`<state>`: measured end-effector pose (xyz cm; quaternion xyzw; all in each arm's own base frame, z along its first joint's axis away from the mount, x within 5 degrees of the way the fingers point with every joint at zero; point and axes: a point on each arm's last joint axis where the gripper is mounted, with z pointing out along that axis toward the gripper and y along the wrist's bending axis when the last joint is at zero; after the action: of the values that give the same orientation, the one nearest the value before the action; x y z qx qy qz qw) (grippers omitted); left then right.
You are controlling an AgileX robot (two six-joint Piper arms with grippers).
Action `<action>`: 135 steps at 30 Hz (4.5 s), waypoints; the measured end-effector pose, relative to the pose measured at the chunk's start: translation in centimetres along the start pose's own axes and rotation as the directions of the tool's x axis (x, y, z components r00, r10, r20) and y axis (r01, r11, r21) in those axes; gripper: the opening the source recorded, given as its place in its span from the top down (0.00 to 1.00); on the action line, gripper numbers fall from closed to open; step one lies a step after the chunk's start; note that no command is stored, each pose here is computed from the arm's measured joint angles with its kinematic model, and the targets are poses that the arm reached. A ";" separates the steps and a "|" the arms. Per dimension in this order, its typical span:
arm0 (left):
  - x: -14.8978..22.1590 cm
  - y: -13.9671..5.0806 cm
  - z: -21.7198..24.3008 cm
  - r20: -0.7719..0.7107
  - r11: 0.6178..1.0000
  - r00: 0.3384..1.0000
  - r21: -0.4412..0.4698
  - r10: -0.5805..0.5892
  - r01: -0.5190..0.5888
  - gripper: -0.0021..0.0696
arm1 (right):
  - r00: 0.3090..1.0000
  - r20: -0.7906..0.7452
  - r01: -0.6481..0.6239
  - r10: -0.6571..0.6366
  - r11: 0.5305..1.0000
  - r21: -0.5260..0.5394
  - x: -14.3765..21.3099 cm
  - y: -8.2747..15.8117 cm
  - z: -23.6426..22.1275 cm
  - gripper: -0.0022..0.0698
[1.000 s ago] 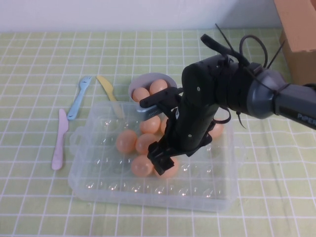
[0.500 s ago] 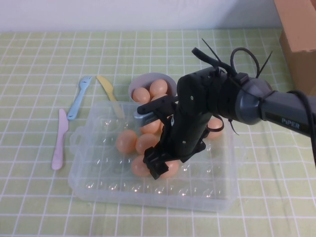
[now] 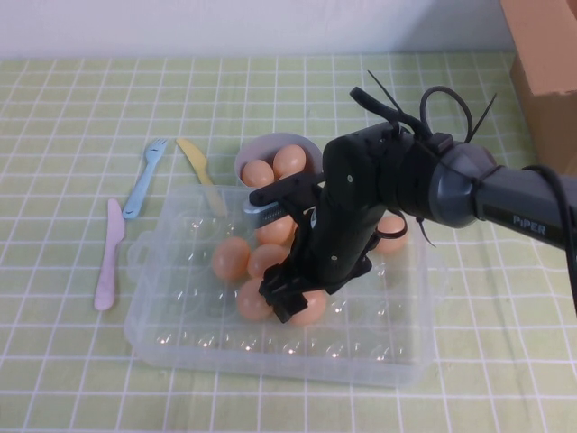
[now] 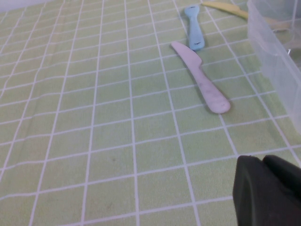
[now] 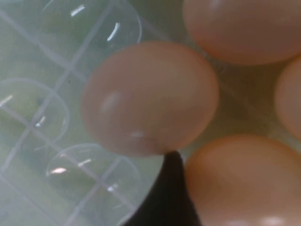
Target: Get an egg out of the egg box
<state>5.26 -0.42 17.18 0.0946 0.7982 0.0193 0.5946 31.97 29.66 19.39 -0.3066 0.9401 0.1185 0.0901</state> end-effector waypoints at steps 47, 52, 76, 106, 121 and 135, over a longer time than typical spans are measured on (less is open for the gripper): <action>0.0 0.0 0.0 0.000 1.000 1.000 0.000 -0.001 0.001 0.98 | 0.802 0.596 -0.105 0.029 0.990 0.094 -8.9 -8.2 -2.4 0.34; 0.0 0.0 0.0 0.000 1.000 1.000 0.000 -0.001 0.001 0.98 | 0.810 0.586 -0.114 0.034 0.988 0.100 -9.5 -9.1 -1.1 0.34; 0.0 0.0 0.0 0.000 1.000 1.000 0.000 -0.001 0.001 0.98 | 0.861 0.507 -0.106 0.043 0.990 0.096 -9.9 -8.7 -2.6 0.20; 0.0 0.0 0.0 0.000 1.000 1.000 0.000 -0.001 0.001 0.98 | 0.973 0.229 0.021 -0.028 0.999 0.032 4.6 1.1 -20.9 0.99; 0.0 0.0 0.0 0.000 1.000 1.000 0.000 -0.001 0.001 0.98 | 0.994 0.111 0.014 -0.024 0.996 0.085 17.7 -0.3 -20.1 0.99; 0.0 0.0 0.0 0.000 1.000 1.000 0.000 -0.002 0.002 0.98 | 0.936 0.344 0.029 -0.078 0.989 0.146 21.0 -2.3 -16.8 0.99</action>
<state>5.26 -0.42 17.18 0.0938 0.7983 0.0187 0.5946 15.00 11.48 29.96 -0.2993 0.9065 0.1028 0.2794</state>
